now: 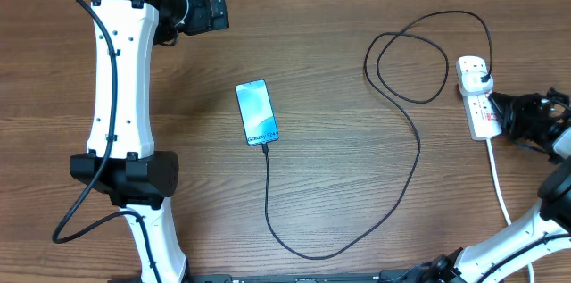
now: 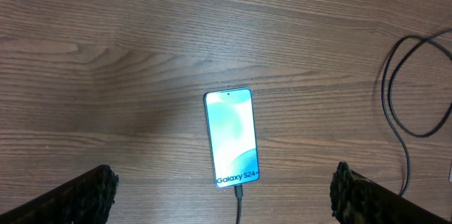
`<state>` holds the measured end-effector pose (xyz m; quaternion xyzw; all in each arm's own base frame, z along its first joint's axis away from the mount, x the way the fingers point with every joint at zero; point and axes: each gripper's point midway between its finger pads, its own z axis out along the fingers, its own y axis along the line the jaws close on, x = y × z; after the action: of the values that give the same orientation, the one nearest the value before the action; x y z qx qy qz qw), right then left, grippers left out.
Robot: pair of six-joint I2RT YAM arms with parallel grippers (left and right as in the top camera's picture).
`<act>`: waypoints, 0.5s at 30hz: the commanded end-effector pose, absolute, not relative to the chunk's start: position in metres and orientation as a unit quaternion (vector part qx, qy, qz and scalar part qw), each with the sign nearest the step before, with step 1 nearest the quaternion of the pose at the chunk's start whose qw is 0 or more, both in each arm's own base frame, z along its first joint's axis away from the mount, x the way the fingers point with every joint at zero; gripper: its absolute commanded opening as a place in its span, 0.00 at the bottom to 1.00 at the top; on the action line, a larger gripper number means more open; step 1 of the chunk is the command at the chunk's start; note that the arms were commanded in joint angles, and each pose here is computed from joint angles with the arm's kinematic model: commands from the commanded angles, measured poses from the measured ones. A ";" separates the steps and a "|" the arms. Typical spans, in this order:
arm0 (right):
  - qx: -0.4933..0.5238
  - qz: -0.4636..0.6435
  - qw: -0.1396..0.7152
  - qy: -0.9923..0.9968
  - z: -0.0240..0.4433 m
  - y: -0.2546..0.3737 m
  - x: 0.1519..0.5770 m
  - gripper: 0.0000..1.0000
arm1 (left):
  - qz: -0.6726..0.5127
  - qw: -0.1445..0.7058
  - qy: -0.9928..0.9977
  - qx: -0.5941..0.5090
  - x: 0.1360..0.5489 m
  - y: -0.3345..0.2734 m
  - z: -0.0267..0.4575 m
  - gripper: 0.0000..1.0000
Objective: Plug charger to phone and switch on socket
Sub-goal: 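Move the right gripper to the power strip's switch beside the charger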
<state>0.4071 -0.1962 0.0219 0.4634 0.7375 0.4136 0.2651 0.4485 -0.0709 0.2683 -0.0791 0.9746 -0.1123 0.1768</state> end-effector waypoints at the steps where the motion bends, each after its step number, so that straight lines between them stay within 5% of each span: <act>1: 0.475 0.440 0.245 0.722 0.011 -0.188 0.405 0.04 | -0.111 0.196 0.971 -0.074 0.446 -0.070 0.282 1.00; 15: 0.472 0.451 0.250 0.715 0.004 -0.189 0.410 0.04 | -0.111 0.196 0.971 -0.074 0.446 -0.070 0.282 1.00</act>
<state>0.4134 -0.1988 0.0196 0.4626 0.7158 0.4461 0.2732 0.4484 -0.0709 0.2682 -0.0791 0.9746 -0.1123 0.1766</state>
